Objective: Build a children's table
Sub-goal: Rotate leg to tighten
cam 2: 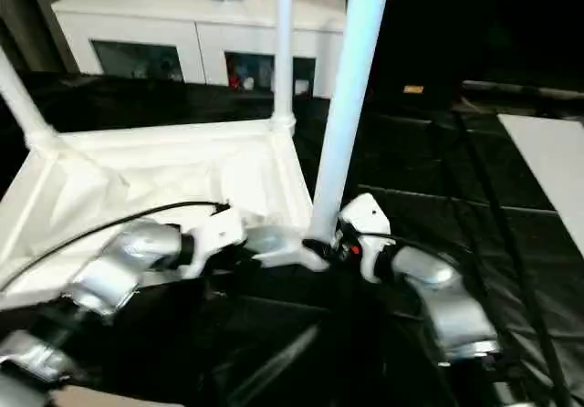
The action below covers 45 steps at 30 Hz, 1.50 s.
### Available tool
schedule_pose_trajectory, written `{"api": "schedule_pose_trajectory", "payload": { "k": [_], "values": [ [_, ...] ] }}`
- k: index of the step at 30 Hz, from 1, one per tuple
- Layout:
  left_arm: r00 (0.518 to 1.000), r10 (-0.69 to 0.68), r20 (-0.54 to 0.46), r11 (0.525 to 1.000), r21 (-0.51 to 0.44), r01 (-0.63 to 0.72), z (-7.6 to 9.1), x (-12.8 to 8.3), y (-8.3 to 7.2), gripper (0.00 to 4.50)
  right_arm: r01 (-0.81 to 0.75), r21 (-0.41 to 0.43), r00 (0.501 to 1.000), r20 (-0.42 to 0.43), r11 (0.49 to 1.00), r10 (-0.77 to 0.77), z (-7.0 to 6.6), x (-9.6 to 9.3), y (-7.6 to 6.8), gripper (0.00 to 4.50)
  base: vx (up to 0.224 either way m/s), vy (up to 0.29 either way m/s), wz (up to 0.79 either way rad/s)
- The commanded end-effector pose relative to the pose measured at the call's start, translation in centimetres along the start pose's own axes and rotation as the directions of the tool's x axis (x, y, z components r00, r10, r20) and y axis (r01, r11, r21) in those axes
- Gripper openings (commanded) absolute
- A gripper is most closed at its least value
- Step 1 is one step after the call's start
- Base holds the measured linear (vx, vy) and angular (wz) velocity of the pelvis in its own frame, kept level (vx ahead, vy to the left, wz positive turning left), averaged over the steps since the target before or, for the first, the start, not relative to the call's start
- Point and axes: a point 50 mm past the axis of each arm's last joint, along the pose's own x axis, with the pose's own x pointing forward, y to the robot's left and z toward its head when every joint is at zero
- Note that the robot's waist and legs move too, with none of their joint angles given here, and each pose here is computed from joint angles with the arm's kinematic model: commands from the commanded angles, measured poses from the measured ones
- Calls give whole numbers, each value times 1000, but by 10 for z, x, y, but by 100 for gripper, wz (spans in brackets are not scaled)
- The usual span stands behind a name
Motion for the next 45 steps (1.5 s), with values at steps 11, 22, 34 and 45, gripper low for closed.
{"api": "schedule_pose_trajectory", "payload": {
  "k": [11,22,34,45],
  "values": [
    [928,368,47,926,-112,-362,37,32,28,0,404,349,911,-74,846,-405,2,56,5,206,-20,-3,-1],
    [961,271,62,962,10,-272,27,17,24,0,340,194,924,115,920,-365,24,34,-12,320,5,0,-1],
    [966,-253,49,956,164,242,7,-26,-12,0,-319,-150,948,-46,936,316,11,-54,-14,327,0,0,0],
    [966,-256,44,952,184,244,10,-30,-8,0,-402,-180,916,-88,898,392,11,-42,-3,327,0,0,0]
  ]
}}
